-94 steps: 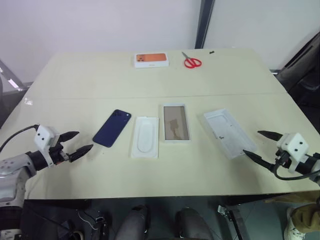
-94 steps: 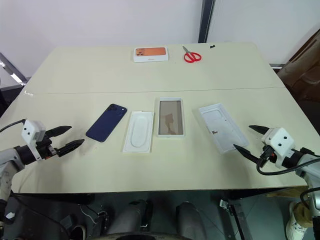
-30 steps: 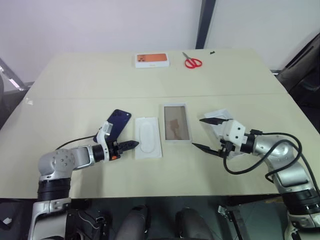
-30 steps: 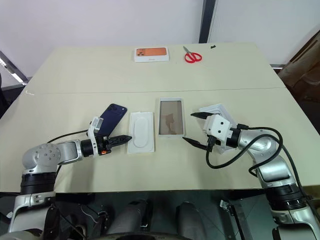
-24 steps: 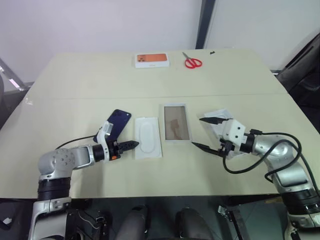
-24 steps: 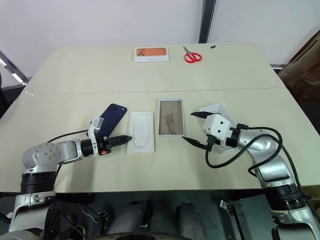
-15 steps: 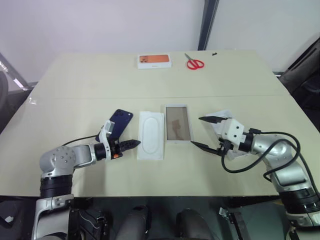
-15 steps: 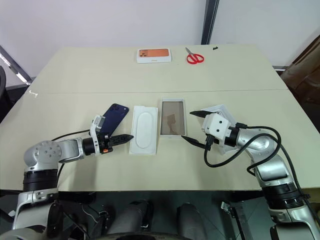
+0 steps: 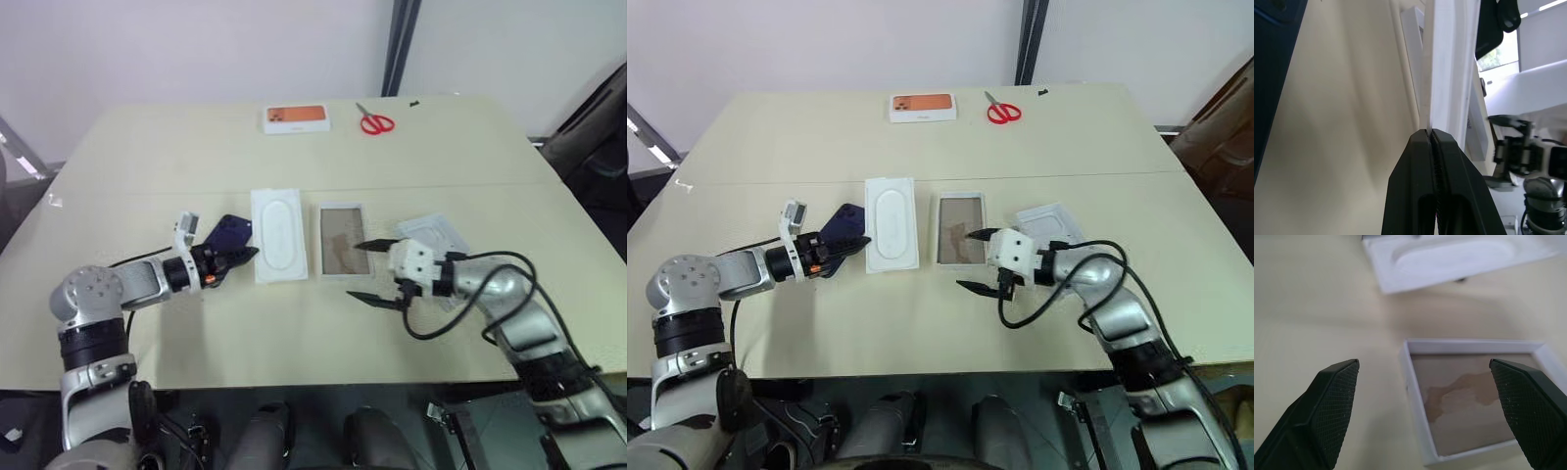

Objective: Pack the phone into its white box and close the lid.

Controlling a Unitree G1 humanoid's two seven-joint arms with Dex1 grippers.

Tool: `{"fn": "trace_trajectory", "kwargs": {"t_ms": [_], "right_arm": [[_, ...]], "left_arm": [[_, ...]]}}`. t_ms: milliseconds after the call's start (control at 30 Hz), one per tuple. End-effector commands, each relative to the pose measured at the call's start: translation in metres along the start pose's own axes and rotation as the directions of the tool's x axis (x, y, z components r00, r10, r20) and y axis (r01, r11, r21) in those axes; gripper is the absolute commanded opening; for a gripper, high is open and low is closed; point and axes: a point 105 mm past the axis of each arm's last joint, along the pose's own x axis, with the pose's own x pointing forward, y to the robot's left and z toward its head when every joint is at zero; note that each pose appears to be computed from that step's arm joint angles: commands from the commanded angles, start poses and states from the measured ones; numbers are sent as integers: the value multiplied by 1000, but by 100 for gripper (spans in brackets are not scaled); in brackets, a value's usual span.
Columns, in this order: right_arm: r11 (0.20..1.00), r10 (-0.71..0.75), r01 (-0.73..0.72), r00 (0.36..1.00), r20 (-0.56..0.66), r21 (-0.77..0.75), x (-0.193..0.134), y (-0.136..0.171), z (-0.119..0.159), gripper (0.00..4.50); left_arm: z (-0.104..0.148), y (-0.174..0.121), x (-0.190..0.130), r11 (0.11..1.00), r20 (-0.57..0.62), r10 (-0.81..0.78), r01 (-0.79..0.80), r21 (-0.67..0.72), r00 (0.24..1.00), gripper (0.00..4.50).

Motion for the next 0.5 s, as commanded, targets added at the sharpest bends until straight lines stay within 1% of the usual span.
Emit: {"fn": "trace_trajectory", "kwargs": {"t_ms": [33,133,200,267,400,467,500], "right_arm": [[999,37,-37,999,12,8,10,-3,3,450],[998,62,-62,998,10,24,19,-3,1,450],[996,91,-90,996,-20,21,20,1,-7,392],[993,116,-115,993,-27,32,20,3,-9,319],[988,153,-152,988,-27,34,20,6,-8,100],[987,161,-160,986,-32,31,21,8,-9,3],[985,170,-170,985,-29,26,23,11,-8,3]], "left_arm": [[10,-10,-2,999,47,-24,23,30,999,3],[11,-10,-1,999,72,-17,14,39,997,3],[12,-9,-1,999,91,-4,0,49,996,0],[11,-10,-1,999,102,-7,3,48,995,0],[9,-14,-1,999,109,-27,23,38,994,0],[9,-17,-1,999,104,-34,30,41,994,0],[10,-19,0,998,109,-44,39,40,993,0]]}}
